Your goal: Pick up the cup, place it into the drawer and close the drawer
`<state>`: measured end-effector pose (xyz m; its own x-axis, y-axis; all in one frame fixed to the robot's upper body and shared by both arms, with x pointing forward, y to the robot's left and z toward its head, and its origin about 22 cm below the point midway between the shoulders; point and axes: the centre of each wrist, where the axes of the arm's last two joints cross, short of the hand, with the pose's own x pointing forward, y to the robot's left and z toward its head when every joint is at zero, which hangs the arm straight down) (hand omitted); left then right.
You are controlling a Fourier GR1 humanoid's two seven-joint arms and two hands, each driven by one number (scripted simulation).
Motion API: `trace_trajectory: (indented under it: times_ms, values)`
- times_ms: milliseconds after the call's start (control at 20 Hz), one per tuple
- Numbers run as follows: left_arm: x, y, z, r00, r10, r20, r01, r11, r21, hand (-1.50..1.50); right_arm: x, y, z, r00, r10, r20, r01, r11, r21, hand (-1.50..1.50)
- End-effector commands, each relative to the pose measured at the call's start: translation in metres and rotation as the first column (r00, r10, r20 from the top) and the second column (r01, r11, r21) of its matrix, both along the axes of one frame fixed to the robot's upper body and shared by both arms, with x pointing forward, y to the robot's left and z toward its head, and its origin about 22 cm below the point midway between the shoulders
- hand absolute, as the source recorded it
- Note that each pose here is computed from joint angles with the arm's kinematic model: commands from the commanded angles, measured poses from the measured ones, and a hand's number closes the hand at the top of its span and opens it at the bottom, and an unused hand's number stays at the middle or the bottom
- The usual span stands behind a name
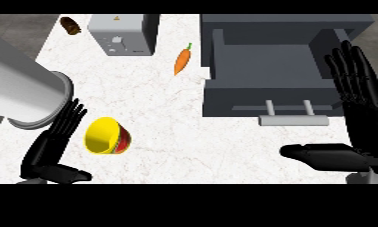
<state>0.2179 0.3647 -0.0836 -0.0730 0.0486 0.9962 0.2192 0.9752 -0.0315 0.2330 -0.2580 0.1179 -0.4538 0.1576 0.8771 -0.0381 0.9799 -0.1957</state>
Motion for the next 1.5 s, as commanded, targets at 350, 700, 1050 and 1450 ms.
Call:
trace_trajectory:
  times_ms: [350,700,1050,1450]
  values:
    - [0.019,0.009,-0.041,0.999,0.034,0.027,-0.033,0.999,-0.034,-1.5,0.012,0.001,0.01,1.0,0.013,0.007,-0.013,1.0,0.0,-1.5]
    - [0.025,0.001,-0.049,0.999,0.02,0.047,-0.019,1.0,-0.02,-1.5,0.001,-0.001,-0.001,1.0,0.011,0.002,-0.011,1.0,-0.001,-1.5]
    - [0.014,-0.014,-0.064,0.998,-0.006,0.062,0.008,0.999,-0.039,-1.5,-0.016,-0.001,0.003,1.0,0.026,0.002,-0.026,1.0,-0.008,-1.5]
    - [0.031,-0.022,-0.059,0.997,-0.014,0.072,0.02,0.995,-0.094,-1.5,0.0,-0.008,-0.016,0.999,0.03,-0.018,-0.03,1.0,-0.003,-1.5]
